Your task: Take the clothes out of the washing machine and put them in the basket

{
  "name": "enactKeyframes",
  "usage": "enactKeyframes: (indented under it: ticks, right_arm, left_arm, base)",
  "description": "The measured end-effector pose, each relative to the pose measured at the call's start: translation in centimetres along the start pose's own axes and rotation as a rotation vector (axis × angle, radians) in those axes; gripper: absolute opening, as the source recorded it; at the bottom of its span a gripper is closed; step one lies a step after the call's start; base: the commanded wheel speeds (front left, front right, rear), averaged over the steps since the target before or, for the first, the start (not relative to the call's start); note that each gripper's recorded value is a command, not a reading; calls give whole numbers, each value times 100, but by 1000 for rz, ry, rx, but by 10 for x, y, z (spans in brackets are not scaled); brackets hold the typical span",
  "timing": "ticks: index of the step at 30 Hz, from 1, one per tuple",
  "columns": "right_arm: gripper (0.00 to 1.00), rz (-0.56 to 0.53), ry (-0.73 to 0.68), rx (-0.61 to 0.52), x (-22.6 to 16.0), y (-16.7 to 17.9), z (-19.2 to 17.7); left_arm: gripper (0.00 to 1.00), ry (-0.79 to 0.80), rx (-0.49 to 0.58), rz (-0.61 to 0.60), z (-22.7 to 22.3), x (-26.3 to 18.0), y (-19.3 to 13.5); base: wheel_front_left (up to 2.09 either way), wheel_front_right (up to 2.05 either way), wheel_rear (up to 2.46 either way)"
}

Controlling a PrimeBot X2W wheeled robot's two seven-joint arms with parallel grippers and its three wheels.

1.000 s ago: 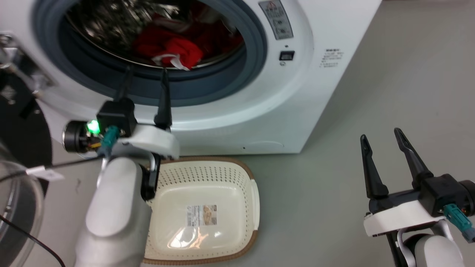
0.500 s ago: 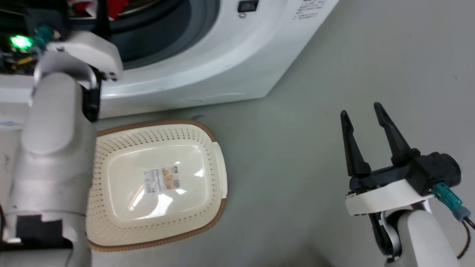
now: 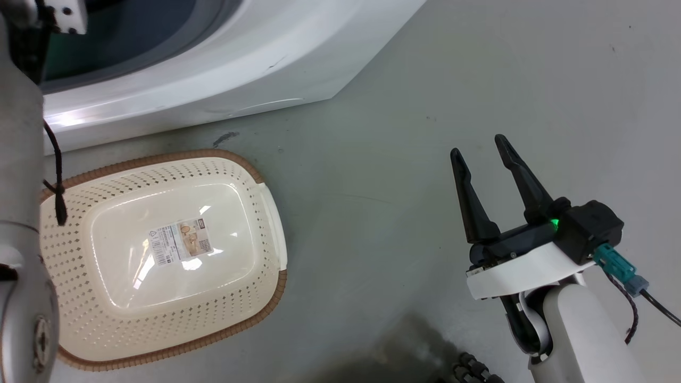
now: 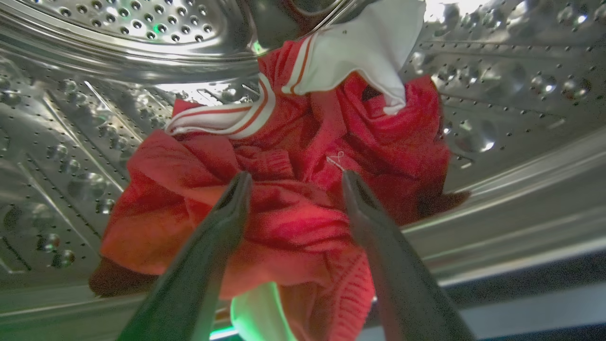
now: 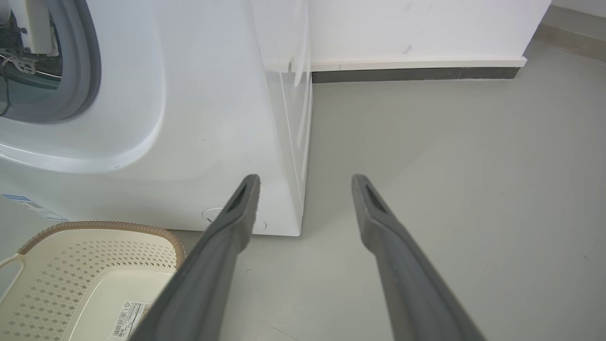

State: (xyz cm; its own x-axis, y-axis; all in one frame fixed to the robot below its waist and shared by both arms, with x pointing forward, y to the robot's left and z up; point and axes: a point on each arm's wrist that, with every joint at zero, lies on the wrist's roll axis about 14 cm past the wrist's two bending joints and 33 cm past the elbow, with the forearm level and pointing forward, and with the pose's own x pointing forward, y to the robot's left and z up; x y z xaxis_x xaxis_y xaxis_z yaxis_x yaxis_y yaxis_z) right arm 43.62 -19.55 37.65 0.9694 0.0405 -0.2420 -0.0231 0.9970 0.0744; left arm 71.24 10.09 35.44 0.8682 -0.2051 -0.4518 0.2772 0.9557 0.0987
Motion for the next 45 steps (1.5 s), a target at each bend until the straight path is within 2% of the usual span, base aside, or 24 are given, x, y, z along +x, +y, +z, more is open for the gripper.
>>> enactKeyframes:
  ticks: [11,16,17,18,20,26,33,39,45]
  right_arm:
    - [100,8,-1,24,0,3,1]
    - [100,5,1,38,-1,3,1]
    - [100,3,0,41,-2,2,1]
    - [100,2,-2,44,-2,2,2]
    - [100,0,-5,43,-2,2,3]
    - [100,-3,-19,47,-4,1,9]
    - [100,6,-64,35,-9,4,27]
    - [100,11,-99,20,-24,8,41]
    - [100,10,-135,10,-46,11,54]
  left_arm:
    - [100,393,-10,7,-31,5,10]
    - [98,480,-21,22,-38,2,10]
    - [49,492,-26,24,-39,2,10]
    - [36,499,-36,26,-39,1,10]
    - [0,513,-47,28,-40,-1,9]
    - [0,445,-58,59,-35,-6,15]
    - [0,131,3,96,17,-24,27]
    - [0,-111,-1,94,51,-62,21]
    - [0,-261,-64,105,65,-113,19]
  base:
    - [0,0,0]
    - [0,0,0]
    - [0,0,0]
    - [0,0,0]
    - [0,0,0]
    - [0,0,0]
    - [0,0,0]
    - [0,0,0]
    - [0,0,0]
